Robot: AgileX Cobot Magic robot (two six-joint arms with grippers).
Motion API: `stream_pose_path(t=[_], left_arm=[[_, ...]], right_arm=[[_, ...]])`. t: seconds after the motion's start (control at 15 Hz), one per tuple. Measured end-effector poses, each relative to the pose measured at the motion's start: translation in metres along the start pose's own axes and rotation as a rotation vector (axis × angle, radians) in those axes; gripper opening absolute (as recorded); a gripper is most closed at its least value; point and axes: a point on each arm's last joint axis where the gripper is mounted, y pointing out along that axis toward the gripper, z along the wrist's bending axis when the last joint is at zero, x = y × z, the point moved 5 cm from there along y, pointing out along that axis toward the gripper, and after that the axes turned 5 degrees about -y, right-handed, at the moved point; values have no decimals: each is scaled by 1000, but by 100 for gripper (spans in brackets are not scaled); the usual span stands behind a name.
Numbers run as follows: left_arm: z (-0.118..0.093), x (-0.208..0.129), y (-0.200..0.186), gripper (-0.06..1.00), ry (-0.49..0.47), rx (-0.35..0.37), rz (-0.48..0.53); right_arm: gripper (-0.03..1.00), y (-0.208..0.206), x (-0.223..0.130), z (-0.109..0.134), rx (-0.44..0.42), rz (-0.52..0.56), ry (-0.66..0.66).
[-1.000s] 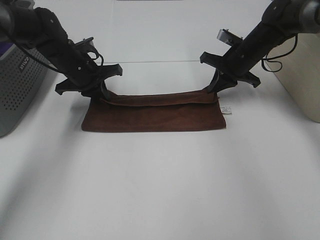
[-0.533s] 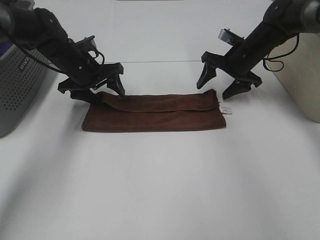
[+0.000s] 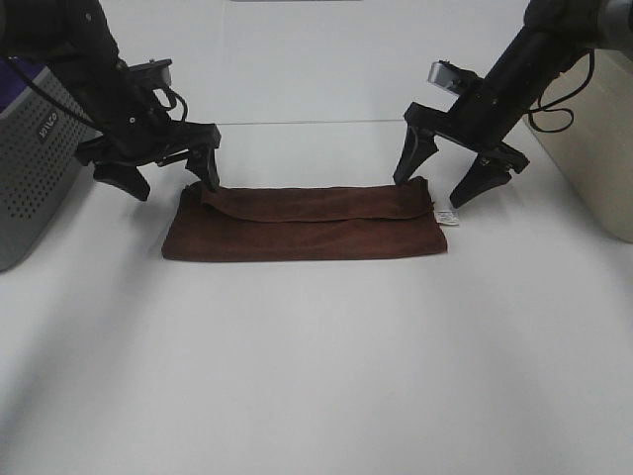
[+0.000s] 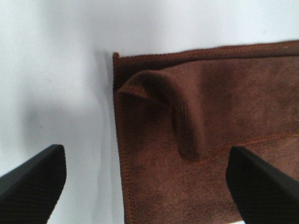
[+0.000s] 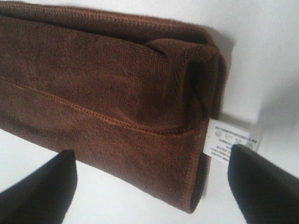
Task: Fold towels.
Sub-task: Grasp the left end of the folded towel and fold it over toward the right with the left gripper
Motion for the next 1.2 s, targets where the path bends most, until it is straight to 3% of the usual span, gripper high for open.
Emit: stream_pose_path(t=[0.2, 0.47, 0.67, 0.87, 0.93, 1.07, 1.2], left_arm=[[5, -8, 19, 88, -58, 3, 56], [-4, -13, 32, 83, -119, -85, 88], [-7, -15, 37, 60, -112, -112, 99], [-3, -17, 43, 11, -99, -99, 107], [-2, -17, 43, 4, -92, -92, 105], [1, -16, 41, 3, -70, -64, 99], [12, -14, 32, 3, -29, 26, 92]], right_arm=[[82, 0, 0, -1, -7, 2, -2], [82, 0, -1, -2, -16, 4, -4], [82, 0, -1, -2, -16, 4, -4], [82, 0, -1, -2, -16, 4, -4], [82, 0, -1, -2, -16, 4, -4], [82, 0, -1, -2, -17, 4, -5], [82, 0, -1, -3, -21, 6, -6]])
